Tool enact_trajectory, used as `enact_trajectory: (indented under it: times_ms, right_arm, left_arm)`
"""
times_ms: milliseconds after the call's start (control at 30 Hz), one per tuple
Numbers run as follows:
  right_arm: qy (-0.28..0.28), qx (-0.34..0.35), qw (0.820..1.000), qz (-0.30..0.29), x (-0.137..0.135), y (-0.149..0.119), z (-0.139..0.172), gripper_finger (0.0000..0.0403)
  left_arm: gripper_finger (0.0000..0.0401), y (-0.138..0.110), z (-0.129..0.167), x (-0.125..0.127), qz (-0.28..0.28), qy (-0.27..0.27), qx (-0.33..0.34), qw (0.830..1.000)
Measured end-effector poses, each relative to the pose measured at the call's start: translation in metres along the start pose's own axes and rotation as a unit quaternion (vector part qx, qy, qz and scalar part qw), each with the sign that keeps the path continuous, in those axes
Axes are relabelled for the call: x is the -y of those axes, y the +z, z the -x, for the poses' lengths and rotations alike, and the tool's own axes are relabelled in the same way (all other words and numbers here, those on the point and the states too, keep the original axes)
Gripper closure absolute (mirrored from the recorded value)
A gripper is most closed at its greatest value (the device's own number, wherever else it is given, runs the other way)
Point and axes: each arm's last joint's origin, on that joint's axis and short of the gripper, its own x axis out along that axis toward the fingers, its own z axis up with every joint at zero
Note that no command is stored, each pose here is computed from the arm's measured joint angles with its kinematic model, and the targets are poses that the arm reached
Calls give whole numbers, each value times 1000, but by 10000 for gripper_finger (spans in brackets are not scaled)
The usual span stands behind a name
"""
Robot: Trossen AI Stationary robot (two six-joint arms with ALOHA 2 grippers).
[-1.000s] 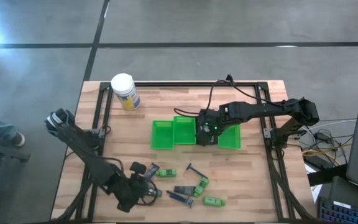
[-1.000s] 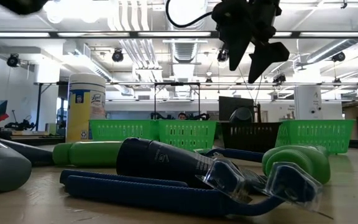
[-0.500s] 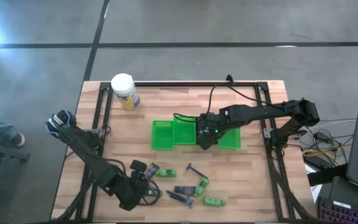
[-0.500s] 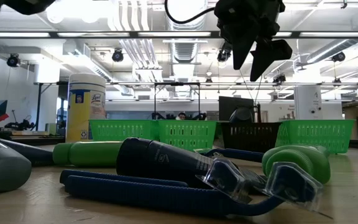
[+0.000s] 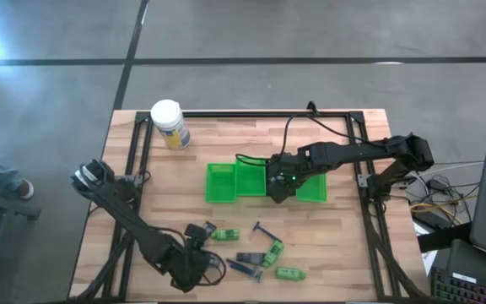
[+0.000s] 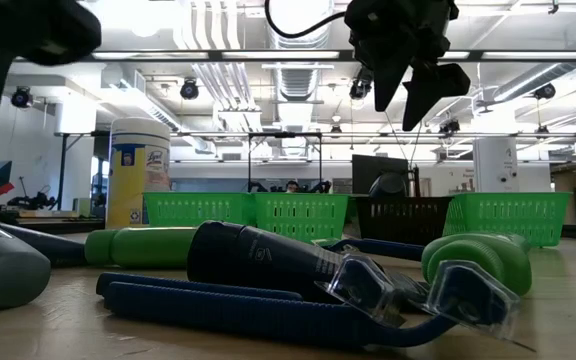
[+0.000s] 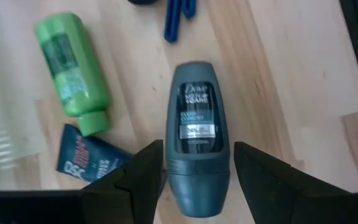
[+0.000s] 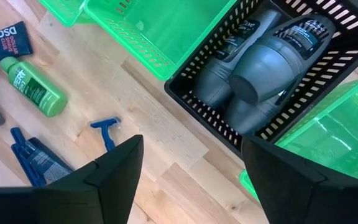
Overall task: Pick & Place Travel size toiletries
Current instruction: Put the gray deodorant into the black bin
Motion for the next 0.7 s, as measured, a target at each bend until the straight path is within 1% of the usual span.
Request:
enact_trajectory:
  times_ms: [200,333,433,567,700]
  right_arm:
    - [0,0,1000,0,0,0,0,111]
    - [0,0,1000,0,0,0,0,100]
    - [0,0,1000,0,0,0,0,92]
    - [-1,0,1000,0,0,0,0,85]
    - [-1,0,1000,0,0,0,-1,80]
  left_arm:
    - [199,1,3,1,16,-6,-3,1000]
    - [196,-1,0,2,18,-12,-12,1000]
    - [175,-3,-6,2,12,-3,-21,1000]
    - [132,-2,-6,0,-4,18,-14,1000]
    - [102,-2,-7,1,-4,8,-19,1000]
